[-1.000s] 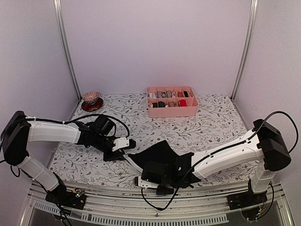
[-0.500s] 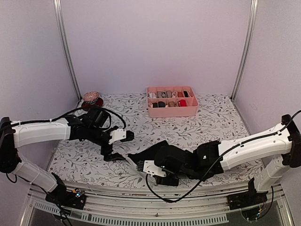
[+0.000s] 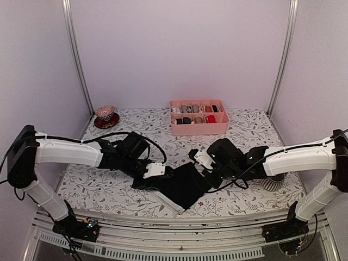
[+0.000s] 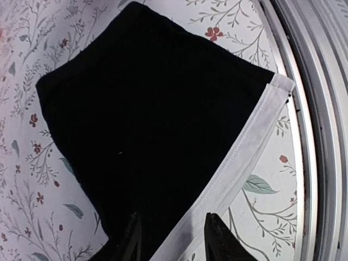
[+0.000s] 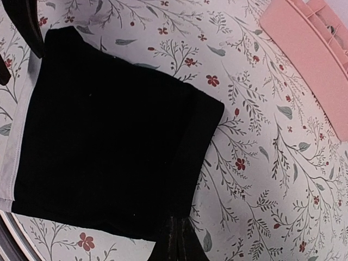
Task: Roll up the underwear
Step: Adjust the underwear at the center of the board.
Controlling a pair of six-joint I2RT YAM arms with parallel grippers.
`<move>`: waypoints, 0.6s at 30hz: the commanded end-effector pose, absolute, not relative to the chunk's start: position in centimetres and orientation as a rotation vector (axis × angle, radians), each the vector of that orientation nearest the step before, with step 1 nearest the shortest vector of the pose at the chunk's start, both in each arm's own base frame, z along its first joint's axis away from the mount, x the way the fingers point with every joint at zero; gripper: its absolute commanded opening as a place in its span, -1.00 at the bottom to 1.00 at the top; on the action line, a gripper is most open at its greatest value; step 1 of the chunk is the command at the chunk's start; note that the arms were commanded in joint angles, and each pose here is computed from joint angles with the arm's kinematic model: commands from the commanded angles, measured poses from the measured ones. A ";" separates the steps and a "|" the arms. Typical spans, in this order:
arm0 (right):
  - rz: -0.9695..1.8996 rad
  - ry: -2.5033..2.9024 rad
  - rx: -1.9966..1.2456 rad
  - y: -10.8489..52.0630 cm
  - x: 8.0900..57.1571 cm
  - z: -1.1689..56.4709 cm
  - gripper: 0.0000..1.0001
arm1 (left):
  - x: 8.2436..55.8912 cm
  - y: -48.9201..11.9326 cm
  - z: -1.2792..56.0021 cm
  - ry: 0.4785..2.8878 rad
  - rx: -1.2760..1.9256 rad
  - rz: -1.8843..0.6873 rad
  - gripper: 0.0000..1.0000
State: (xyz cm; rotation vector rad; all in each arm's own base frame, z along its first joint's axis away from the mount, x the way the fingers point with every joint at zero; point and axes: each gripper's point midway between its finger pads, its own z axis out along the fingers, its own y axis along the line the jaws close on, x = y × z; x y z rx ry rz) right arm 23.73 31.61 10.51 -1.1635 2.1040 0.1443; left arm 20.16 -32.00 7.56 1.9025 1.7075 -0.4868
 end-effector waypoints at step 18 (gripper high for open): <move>-0.025 2.432 -1.148 28.6 25.4 1.1 -0.95 | 20.4 -31.2 2.3 1.832 1.995 -0.407 0.18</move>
